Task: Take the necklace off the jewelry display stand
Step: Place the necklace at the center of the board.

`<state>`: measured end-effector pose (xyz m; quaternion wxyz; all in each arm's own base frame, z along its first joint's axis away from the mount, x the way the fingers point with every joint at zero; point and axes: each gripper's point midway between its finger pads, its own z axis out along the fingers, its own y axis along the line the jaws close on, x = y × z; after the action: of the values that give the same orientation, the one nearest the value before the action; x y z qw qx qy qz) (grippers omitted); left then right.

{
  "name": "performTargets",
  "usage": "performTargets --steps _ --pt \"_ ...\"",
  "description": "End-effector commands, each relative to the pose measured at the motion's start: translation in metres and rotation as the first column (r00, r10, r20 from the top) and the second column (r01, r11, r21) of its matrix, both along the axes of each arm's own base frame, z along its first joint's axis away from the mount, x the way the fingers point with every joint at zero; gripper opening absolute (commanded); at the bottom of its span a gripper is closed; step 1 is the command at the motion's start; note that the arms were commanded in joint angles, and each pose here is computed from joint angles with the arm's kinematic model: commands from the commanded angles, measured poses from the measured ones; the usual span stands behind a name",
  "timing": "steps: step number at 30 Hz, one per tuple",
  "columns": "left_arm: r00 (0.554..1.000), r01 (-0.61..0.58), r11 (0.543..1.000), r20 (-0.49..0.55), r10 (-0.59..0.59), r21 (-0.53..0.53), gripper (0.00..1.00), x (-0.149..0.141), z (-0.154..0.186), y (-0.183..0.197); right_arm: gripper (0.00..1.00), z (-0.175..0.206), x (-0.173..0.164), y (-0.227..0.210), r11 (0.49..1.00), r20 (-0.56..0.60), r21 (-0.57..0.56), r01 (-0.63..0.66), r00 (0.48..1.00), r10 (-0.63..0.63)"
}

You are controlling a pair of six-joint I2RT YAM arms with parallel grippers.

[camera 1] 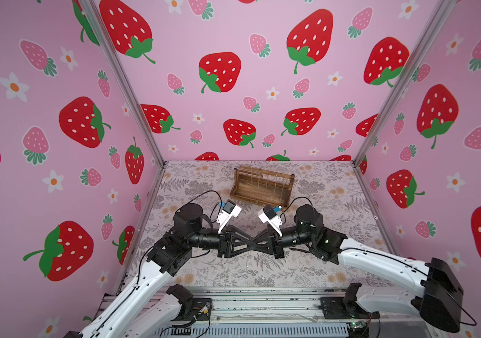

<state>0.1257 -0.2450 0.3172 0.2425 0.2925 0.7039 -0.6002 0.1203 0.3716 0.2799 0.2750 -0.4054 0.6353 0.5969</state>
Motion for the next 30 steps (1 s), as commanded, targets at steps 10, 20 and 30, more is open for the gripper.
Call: performTargets --steps 10,20,30 --pt "0.898 -0.433 0.813 0.111 0.425 0.390 0.49 0.035 -0.051 0.065 0.00 -0.017 0.001 -0.003 0.993 0.003 -0.087 0.083 0.997 -0.083" --pt "0.840 -0.538 0.742 0.187 0.509 0.399 0.48 0.028 -0.053 0.092 0.00 -0.040 0.012 0.005 0.957 -0.035 -0.197 0.214 0.974 -0.225" --pt "0.822 -0.567 0.748 0.183 0.539 0.346 0.48 0.011 -0.048 0.103 0.00 -0.073 0.017 0.021 0.908 -0.068 -0.308 0.286 0.945 -0.320"
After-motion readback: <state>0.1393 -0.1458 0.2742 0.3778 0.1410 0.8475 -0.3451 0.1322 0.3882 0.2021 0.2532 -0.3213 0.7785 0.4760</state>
